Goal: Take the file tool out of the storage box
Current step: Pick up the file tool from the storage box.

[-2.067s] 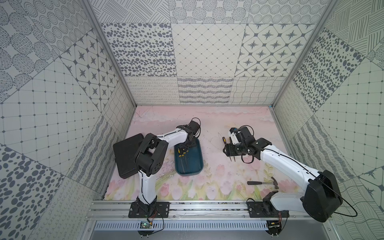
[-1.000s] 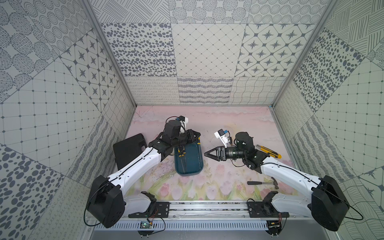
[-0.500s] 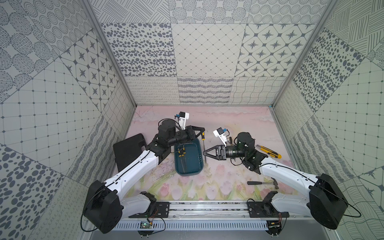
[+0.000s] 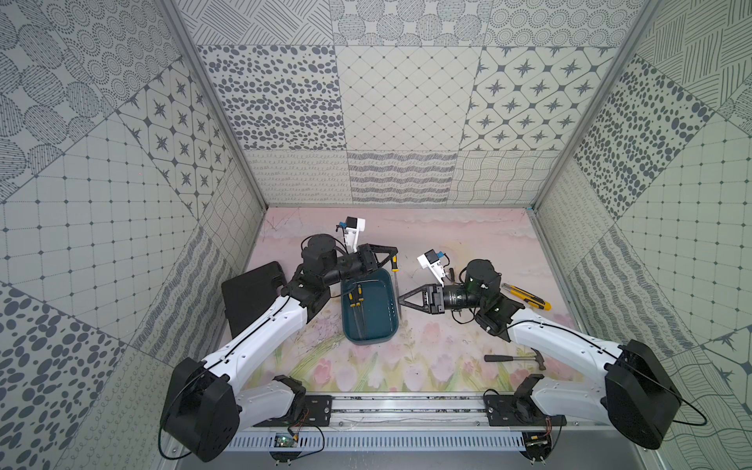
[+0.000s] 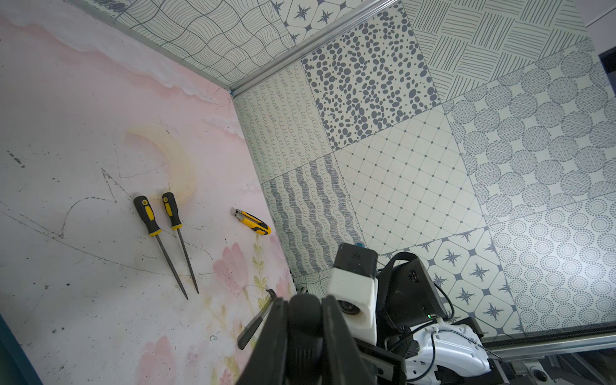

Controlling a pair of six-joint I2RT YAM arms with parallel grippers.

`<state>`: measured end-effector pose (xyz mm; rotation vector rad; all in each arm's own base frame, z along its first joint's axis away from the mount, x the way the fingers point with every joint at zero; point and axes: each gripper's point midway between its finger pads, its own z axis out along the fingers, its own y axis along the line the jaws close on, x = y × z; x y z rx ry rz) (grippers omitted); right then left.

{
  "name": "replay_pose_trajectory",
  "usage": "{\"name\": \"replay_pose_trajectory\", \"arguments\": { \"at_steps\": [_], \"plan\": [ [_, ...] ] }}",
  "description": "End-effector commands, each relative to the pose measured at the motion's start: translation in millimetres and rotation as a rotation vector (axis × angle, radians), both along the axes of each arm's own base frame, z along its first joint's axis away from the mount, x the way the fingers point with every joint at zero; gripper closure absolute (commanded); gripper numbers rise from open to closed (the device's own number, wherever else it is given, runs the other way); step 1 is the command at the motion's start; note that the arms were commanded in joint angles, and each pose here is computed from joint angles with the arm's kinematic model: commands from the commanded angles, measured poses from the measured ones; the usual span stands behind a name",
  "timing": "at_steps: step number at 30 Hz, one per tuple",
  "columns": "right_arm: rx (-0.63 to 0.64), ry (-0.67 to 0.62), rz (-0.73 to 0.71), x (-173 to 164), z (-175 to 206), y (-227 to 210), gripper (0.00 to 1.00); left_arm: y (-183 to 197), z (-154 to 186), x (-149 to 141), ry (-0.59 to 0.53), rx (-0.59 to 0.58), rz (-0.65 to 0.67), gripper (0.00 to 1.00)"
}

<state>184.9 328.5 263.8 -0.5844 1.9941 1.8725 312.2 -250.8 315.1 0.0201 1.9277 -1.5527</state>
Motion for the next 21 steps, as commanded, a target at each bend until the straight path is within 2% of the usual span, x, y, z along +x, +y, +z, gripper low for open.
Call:
{"name": "replay_pose_trajectory", "arguments": {
  "at_steps": [1,5,14,21],
  "plan": [
    [0.052,-0.055,0.025,-6.1,16.7,-0.2,0.92,1.7,20.8,-1.9,-0.092,-0.035,-0.021,0.89],
    [0.055,-0.053,0.029,-5.8,18.8,0.9,0.91,1.5,20.9,-0.9,-0.092,-0.039,-0.020,0.87],
    [0.072,-0.049,0.040,-4.7,23.7,3.2,0.79,1.4,19.6,1.2,-0.090,-0.040,-0.014,0.86],
    [0.080,-0.048,0.052,-5.4,25.5,6.6,0.79,1.5,18.5,2.2,-0.088,-0.042,-0.011,0.87]
  ]
}}
